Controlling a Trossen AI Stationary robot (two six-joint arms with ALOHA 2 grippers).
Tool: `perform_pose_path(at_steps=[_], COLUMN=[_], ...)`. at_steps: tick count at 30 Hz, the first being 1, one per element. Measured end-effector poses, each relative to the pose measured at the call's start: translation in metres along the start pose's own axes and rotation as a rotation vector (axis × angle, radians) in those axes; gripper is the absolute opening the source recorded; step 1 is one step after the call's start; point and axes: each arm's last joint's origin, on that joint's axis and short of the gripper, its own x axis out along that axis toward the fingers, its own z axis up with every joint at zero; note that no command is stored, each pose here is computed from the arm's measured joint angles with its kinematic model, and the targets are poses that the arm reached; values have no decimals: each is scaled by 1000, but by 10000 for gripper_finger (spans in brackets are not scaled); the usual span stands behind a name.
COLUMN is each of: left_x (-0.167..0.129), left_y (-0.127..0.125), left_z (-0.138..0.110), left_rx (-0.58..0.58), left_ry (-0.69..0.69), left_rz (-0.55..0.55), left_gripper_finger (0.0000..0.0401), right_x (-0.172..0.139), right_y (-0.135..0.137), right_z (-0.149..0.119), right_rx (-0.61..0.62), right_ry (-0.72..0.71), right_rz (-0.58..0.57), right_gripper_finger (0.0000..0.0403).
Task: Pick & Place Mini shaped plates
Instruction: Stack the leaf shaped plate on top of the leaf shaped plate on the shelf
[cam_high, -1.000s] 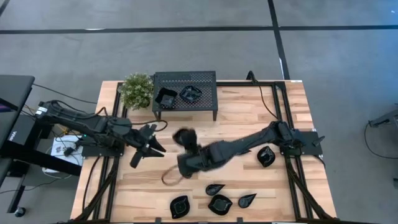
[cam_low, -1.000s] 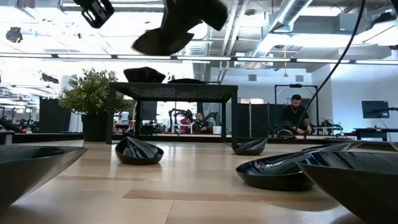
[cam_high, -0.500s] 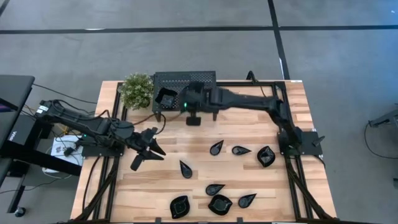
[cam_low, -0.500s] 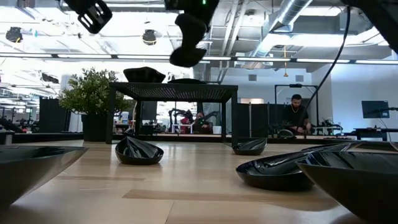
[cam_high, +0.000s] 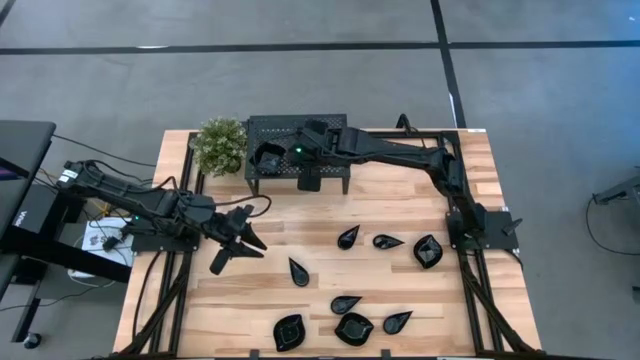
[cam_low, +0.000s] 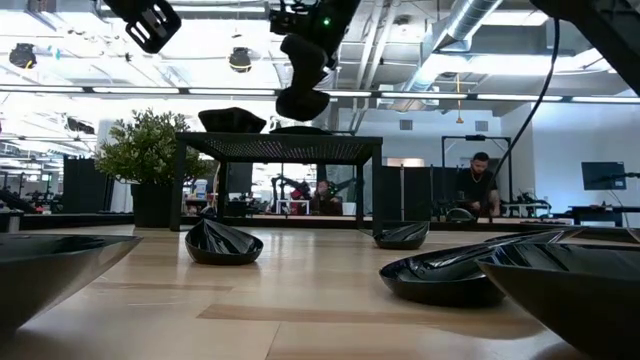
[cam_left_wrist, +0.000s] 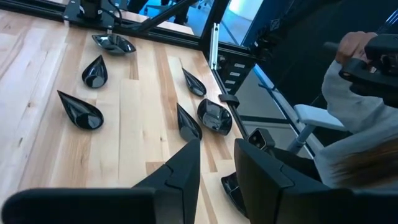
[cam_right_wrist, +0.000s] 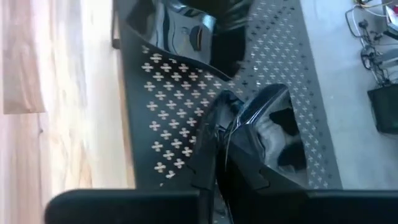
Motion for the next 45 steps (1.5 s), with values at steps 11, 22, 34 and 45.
perform_pose_path(at_steps=[11,22,34,45], left_x=[0,0,0,0], left_y=[0,0,0,0], left_z=[0,0,1,1], left_rx=[0,4,4,3], left_ry=[0,1,-5,-7], left_rz=[0,-4,0,-1], left_gripper_finger=[100,100,100,100], right_x=[-4,-60,-115,-104], right_y=[20,106,193,280], right_z=[5,9,-19,-25], right_rx=[4,-100,-158,-259], right_ry=[-5,12,144,-118], right_rz=[1,153,225,639], right_gripper_finger=[91,95,95,95])
